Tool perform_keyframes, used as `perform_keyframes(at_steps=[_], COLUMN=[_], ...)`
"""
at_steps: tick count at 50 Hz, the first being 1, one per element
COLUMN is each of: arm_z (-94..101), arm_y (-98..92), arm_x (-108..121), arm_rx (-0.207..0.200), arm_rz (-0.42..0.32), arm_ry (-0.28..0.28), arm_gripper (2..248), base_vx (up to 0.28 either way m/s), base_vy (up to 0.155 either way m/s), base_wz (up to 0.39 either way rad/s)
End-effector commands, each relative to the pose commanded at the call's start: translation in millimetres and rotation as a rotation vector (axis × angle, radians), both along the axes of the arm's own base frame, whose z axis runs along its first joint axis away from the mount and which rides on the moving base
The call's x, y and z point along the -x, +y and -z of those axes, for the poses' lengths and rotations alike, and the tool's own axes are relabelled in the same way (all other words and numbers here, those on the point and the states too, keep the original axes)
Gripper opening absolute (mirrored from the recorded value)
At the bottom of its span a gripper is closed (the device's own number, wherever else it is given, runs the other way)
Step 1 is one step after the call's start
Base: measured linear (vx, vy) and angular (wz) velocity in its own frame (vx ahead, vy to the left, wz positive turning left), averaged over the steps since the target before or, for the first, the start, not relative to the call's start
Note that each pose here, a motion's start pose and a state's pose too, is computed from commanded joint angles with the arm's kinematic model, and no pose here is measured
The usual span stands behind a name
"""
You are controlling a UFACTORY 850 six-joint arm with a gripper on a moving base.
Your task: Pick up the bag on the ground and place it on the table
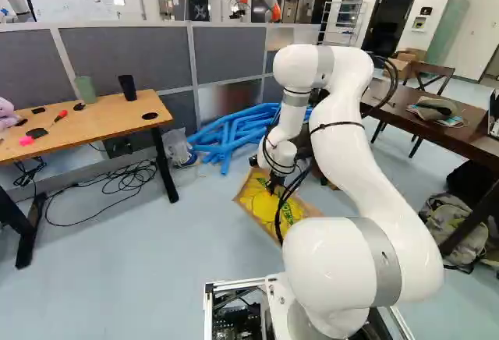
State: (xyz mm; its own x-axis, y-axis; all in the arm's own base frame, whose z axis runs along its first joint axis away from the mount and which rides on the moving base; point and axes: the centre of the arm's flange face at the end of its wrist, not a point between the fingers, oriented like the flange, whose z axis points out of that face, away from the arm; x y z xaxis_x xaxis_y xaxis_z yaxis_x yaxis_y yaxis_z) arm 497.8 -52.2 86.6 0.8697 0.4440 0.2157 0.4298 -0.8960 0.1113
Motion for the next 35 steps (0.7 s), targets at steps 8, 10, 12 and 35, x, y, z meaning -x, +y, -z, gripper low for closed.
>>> perform_keyframes(at_steps=[8, 10, 12, 35], arm_z=[-11.4, -14.2, -17.1, -49.4], arm_y=[0.1, 0.2, 0.2, 1.0], arm_x=[3, 4, 5, 17], arm_rx=[0.001, 0.001, 0.001, 0.004], arm_rz=[0.007, 0.008, 0.008, 0.009], arm_ry=[0.002, 0.005, 0.007, 0.031], arm_gripper=[23, 23, 23, 23], base_vx=[0.000, 0.000, 0.000, 0.000], base_vy=[0.000, 0.000, 0.000, 0.000], base_wz=[0.000, 0.000, 0.000, 0.000])
